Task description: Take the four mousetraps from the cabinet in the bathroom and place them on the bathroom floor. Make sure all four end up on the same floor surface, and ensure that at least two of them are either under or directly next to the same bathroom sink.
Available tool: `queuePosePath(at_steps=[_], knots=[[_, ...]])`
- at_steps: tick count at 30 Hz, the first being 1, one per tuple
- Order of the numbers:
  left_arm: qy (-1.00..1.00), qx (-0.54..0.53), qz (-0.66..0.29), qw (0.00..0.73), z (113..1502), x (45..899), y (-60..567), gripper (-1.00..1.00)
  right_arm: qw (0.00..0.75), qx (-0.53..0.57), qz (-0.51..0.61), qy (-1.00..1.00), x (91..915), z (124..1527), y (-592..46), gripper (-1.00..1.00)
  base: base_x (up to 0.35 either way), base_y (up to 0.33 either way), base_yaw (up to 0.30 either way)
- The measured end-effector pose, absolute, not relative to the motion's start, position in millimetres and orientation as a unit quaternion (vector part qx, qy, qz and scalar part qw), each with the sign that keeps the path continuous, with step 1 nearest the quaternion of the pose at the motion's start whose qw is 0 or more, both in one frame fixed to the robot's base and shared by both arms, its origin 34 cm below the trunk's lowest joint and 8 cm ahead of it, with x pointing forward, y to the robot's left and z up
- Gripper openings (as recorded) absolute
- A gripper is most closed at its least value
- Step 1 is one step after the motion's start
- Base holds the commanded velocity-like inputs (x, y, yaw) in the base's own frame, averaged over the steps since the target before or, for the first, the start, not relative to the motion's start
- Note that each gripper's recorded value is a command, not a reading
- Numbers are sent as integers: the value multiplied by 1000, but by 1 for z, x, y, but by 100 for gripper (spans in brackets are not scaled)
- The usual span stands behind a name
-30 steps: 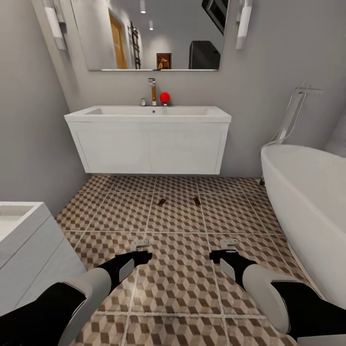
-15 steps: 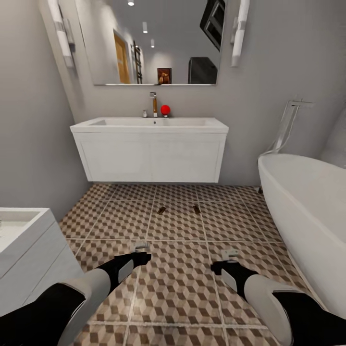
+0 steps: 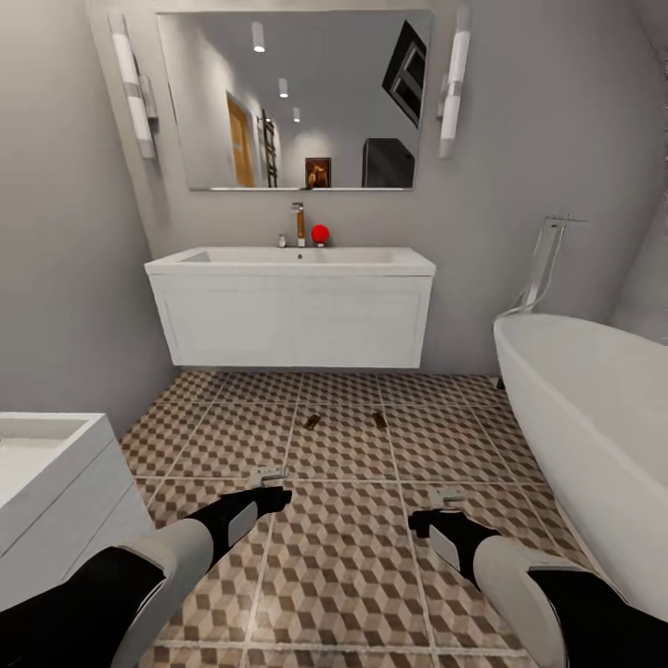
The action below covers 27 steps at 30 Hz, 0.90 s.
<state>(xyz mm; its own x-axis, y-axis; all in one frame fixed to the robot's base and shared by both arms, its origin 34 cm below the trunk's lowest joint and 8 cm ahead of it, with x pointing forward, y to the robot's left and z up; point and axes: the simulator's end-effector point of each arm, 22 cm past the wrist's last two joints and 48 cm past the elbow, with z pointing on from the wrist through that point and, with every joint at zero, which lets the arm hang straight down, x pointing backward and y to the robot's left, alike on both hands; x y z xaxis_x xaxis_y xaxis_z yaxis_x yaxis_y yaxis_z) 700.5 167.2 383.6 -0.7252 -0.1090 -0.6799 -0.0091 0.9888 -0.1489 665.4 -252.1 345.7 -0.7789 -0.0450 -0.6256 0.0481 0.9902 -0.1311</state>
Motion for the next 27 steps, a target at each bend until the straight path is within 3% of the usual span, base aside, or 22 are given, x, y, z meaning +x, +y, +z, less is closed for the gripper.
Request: queuePosePath(at_steps=[27], knots=[[908,-36,-58,413,445,704,186,100,370,4,-71,926,659,391,-254,100,0,0,0]])
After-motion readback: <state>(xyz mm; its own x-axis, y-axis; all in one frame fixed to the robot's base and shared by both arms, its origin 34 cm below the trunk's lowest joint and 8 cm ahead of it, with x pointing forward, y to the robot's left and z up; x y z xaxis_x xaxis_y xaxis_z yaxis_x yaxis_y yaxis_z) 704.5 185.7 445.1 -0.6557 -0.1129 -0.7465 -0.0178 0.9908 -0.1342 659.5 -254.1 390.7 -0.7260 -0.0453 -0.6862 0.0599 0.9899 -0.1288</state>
